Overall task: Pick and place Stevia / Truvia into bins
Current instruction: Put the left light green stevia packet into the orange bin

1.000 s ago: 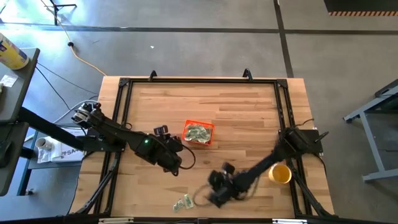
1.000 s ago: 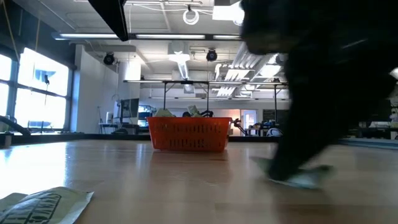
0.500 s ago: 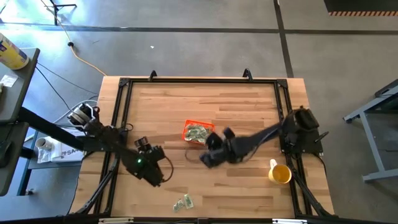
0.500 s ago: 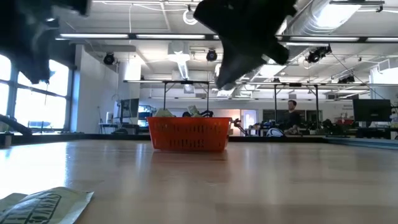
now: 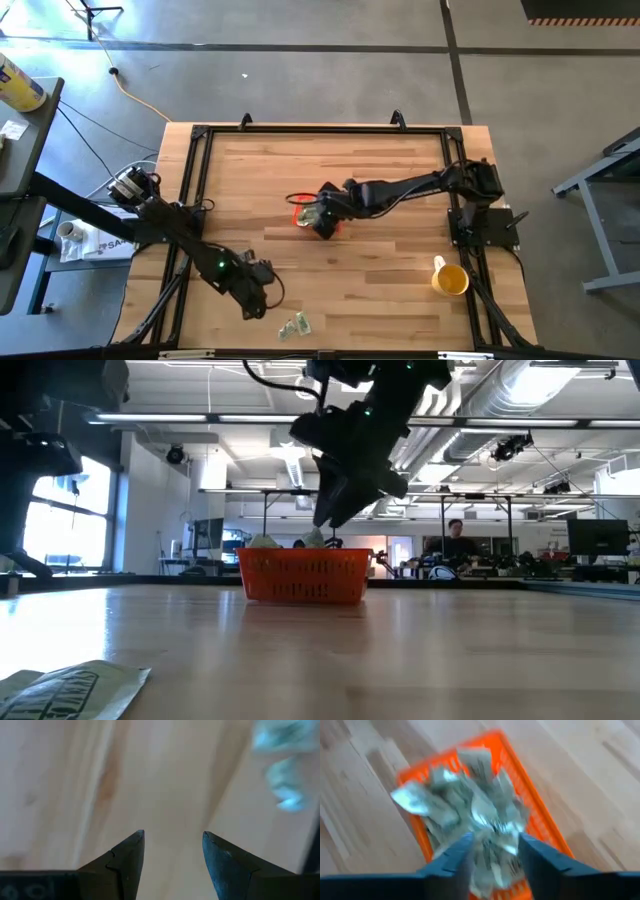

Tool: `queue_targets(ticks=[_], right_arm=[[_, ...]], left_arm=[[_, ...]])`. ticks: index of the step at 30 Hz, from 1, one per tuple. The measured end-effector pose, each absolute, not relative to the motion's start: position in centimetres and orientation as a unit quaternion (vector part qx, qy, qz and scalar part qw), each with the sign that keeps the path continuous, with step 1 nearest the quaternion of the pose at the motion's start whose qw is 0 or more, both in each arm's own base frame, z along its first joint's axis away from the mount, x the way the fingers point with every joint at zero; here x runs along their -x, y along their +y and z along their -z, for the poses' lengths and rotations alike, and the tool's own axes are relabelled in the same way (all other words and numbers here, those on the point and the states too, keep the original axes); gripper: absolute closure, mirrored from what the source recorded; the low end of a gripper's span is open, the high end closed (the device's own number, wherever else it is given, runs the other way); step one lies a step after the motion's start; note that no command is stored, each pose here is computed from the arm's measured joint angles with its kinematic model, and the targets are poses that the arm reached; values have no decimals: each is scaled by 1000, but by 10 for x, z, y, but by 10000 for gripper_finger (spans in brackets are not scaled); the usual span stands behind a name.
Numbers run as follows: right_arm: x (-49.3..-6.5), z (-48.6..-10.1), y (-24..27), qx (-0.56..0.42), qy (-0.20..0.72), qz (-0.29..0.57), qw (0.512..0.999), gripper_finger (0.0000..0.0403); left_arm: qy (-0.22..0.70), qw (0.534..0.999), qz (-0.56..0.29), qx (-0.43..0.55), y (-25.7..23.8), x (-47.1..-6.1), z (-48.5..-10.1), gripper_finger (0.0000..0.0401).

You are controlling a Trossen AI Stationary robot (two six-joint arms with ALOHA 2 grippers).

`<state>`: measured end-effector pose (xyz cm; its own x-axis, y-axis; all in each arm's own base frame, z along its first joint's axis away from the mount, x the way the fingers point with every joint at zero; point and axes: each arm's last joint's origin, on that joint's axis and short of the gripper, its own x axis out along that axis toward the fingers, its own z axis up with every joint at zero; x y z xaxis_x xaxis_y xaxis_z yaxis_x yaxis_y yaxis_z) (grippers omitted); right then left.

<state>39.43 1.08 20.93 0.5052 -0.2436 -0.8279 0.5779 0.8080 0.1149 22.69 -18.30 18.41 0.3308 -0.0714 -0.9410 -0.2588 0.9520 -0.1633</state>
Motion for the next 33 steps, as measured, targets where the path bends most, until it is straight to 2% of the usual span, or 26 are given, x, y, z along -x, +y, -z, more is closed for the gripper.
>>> queue_targets(ticks=[3, 6, 10, 14, 21, 33], right_arm=[[-390, -208, 14, -194, 461, 225, 836, 213], [-383, -209, 35, -154, 484, 207, 836, 160], [-370, -212, 72, -82, 495, 213, 839, 119], [-353, -209, 98, -53, 518, 229, 822, 112], [-332, -208, 126, -24, 518, 270, 811, 111], [-325, -210, 131, 5, 476, 324, 818, 111]], left_arm=[[545, 819, -34, 176, -188, -233, -183, 169], [524, 829, -30, 192, -192, -238, -180, 169], [507, 833, -34, 221, -200, -248, -168, 169], [490, 831, -27, 262, -212, -262, -156, 169], [484, 830, -39, 274, -228, -282, -166, 169], [531, 804, -52, 261, -263, -294, -146, 169]])
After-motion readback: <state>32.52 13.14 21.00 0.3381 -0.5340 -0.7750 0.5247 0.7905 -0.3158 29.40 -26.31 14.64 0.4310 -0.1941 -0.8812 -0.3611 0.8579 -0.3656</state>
